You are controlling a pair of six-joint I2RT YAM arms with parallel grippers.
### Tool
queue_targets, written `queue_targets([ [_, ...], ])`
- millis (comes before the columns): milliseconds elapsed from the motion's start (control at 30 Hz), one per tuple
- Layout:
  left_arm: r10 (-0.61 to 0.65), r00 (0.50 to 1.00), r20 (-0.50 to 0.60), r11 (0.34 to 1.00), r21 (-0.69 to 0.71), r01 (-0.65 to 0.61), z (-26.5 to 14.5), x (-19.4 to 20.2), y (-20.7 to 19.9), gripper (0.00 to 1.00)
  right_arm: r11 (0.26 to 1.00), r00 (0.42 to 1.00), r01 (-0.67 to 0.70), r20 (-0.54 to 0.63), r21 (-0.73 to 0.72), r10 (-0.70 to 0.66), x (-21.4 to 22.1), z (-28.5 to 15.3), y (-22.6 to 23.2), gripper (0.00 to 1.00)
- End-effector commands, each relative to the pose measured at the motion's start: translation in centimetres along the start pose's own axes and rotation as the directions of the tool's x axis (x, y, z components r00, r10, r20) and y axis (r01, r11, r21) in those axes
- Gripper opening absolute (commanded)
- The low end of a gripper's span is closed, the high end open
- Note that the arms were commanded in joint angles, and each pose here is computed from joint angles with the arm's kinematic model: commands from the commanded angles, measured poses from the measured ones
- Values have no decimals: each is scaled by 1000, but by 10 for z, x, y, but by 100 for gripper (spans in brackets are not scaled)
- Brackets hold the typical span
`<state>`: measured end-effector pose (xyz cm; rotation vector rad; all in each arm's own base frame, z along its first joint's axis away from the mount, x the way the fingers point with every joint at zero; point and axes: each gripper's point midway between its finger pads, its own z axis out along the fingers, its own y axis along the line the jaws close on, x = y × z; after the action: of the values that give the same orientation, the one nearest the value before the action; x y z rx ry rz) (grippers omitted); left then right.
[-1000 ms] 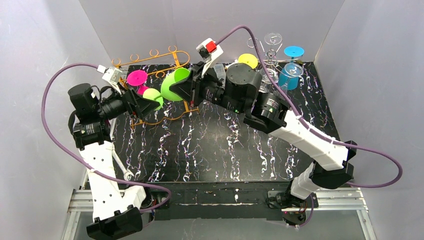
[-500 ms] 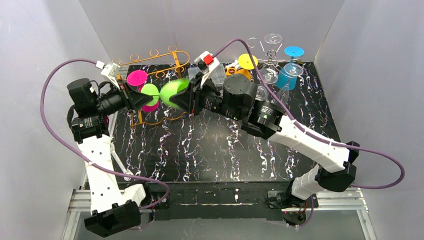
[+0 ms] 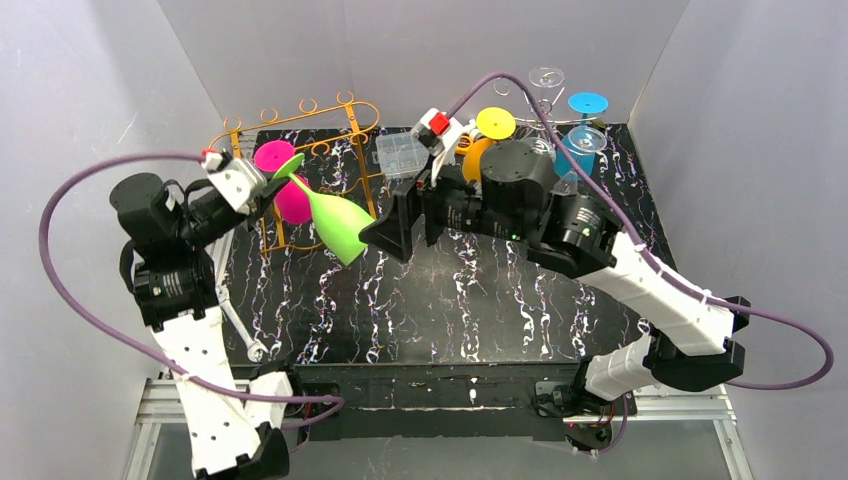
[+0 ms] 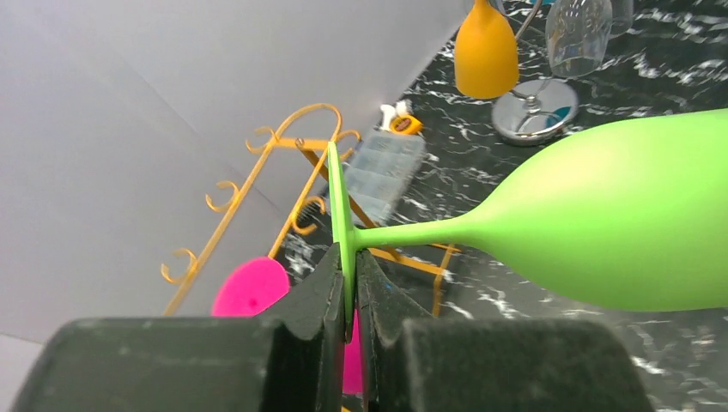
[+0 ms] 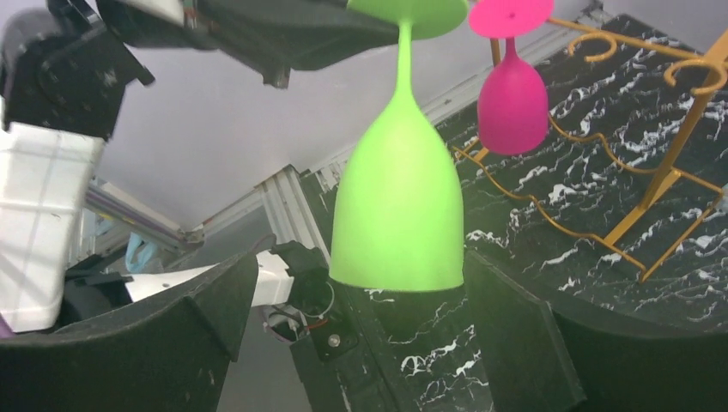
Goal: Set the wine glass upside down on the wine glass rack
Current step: Turn the wine glass upside down at the wine rack.
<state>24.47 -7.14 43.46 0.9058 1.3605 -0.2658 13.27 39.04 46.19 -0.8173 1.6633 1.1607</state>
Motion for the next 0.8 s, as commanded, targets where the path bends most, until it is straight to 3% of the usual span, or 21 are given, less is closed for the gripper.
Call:
queue_targets([
  [0, 328, 940, 95, 943, 28, -332, -8, -29, -13, 0, 998, 999, 35, -4, -59, -35, -14, -15, 14, 98],
  [167, 490, 859, 147, 867, 17, -498, -15, -43, -28, 0, 985, 1000, -2, -20, -174, -1, 4, 7, 27, 99],
  [367, 578, 794, 186, 807, 11, -590, -22, -52, -43, 0, 966, 999, -38, 5, -256, 41, 16, 25, 35, 98],
  [767, 600, 763, 238, 781, 29, -623, -25, -63, -55, 0, 952, 996, -72, -65, -298, 56, 62, 61, 30, 98],
])
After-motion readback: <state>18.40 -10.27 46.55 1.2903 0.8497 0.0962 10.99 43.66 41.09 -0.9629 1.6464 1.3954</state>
